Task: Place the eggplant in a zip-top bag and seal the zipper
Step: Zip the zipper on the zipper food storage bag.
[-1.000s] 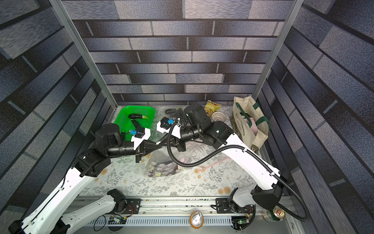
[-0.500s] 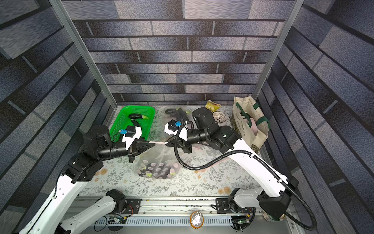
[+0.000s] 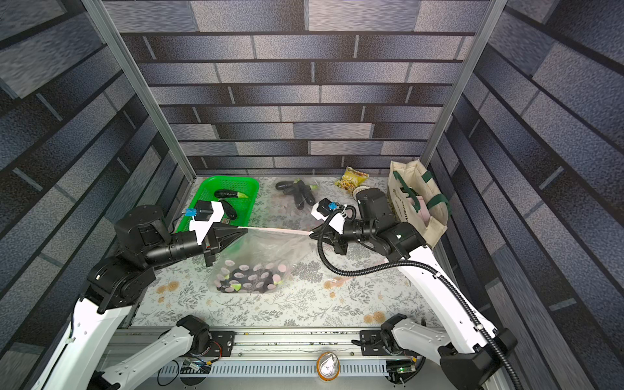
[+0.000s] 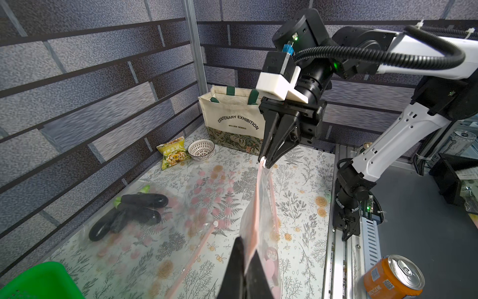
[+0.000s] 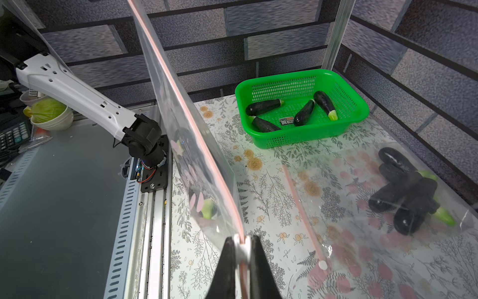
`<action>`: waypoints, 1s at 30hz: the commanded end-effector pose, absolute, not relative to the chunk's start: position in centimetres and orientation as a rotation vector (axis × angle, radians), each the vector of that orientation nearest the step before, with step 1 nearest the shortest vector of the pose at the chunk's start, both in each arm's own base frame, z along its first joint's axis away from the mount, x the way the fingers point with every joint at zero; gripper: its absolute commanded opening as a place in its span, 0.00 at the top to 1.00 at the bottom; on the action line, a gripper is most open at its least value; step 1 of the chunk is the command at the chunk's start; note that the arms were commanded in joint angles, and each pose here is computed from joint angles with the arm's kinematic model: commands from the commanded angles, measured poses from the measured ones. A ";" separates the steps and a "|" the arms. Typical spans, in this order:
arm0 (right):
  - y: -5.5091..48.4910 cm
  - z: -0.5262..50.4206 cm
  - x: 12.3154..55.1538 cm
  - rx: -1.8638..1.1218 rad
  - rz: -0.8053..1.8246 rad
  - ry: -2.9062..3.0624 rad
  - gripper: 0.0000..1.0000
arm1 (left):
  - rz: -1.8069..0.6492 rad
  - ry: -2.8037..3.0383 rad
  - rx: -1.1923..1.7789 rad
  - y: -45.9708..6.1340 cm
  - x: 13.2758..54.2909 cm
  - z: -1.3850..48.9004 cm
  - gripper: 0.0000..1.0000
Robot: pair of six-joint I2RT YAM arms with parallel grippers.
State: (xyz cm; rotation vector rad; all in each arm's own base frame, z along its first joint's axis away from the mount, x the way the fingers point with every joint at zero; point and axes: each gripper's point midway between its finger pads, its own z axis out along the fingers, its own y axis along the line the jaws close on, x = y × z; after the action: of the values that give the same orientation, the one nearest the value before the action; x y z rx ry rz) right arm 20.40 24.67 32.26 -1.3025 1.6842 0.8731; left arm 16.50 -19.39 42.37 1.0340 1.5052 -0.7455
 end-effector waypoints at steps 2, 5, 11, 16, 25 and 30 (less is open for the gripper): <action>22.7 29.4 20.9 -1.257 0.816 1.806 1.00 | -0.691 1.409 1.022 -18.7 15.9 45.6 1.00; 22.3 28.8 21.0 -1.245 0.805 1.828 1.00 | -0.695 1.404 1.024 -18.8 15.9 45.7 1.00; 21.2 27.5 21.4 -1.220 0.769 1.880 1.00 | -0.705 1.404 1.023 -18.9 15.9 46.1 1.00; 21.6 29.5 20.3 -1.235 0.836 1.829 0.93 | -0.720 1.411 1.042 -19.1 15.9 45.8 1.00; 24.1 36.2 19.0 -1.351 0.702 1.712 0.29 | -0.787 1.397 1.072 -20.1 15.9 45.4 0.99; 27.4 37.9 19.1 -1.477 0.653 1.642 0.24 | -0.803 1.394 1.087 -20.4 15.9 45.3 0.99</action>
State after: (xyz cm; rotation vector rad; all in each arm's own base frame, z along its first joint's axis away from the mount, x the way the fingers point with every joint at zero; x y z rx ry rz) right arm 18.26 27.03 39.19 -1.4190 1.5851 0.7402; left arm 16.57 -20.13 43.75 1.0652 1.4645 -0.7885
